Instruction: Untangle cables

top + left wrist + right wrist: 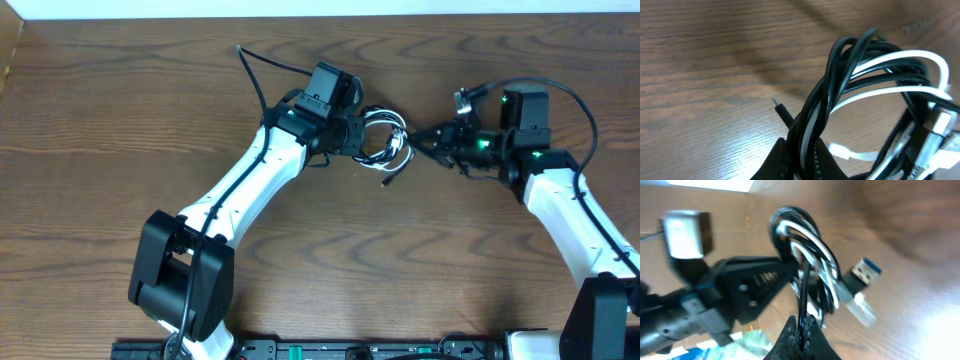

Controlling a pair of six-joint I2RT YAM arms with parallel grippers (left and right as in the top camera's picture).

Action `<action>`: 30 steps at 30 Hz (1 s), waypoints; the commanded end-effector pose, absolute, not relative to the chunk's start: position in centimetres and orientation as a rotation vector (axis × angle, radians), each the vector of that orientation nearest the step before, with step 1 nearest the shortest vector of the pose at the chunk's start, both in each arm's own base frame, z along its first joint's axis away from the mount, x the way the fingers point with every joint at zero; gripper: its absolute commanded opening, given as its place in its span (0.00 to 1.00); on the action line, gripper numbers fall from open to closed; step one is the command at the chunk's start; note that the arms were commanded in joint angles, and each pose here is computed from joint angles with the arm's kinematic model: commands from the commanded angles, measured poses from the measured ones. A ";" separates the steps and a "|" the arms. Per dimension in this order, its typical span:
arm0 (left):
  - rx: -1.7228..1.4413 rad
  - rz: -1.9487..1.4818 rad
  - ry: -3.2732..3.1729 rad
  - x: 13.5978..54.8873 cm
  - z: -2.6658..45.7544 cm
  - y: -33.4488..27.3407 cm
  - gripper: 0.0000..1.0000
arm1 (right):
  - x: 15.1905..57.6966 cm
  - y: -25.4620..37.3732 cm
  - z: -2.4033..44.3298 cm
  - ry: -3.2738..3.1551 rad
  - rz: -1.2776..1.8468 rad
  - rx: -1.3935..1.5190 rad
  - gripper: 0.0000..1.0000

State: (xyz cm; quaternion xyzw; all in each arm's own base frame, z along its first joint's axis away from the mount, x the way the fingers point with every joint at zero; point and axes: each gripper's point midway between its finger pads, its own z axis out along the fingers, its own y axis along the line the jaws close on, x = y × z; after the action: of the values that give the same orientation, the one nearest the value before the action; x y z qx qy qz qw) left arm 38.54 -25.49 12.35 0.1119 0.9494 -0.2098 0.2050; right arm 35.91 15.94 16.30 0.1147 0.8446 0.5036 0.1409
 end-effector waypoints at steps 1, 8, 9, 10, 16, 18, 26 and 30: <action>0.403 -0.668 2.644 37.7 12.3 -26.5 0.07 | 36.0 15.8 17.0 2.420 1.400 0.252 0.01; 0.400 -0.670 2.618 38.2 12.6 -26.7 0.08 | 35.7 17.4 18.8 2.345 1.469 0.071 0.26; 0.385 -0.637 2.618 38.5 12.5 -26.4 0.07 | 35.7 17.4 18.9 2.342 1.464 0.070 0.27; 0.381 -0.620 2.617 38.6 12.4 -26.2 0.07 | 35.9 17.2 18.7 2.346 1.442 0.084 0.27; 0.540 -0.624 2.588 38.1 12.4 -26.5 0.08 | 36.7 14.8 15.5 2.457 1.198 0.268 0.22; 0.703 -0.680 2.540 37.2 12.7 -27.3 0.08 | 36.9 13.2 13.9 2.499 1.034 0.306 0.22; 0.978 -0.896 2.391 34.8 14.1 -29.7 0.07 | 36.8 11.6 12.5 2.542 0.868 0.281 0.24; 0.981 -0.908 2.388 34.7 14.2 -29.8 0.07 | 37.2 11.2 13.1 2.526 0.881 0.290 0.24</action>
State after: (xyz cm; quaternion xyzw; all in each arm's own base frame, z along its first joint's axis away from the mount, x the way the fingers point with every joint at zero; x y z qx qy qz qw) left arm 35.62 -28.98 13.80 0.3224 0.8761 -0.2935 0.2061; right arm 36.25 11.84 11.37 0.1179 0.9181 0.3256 0.1926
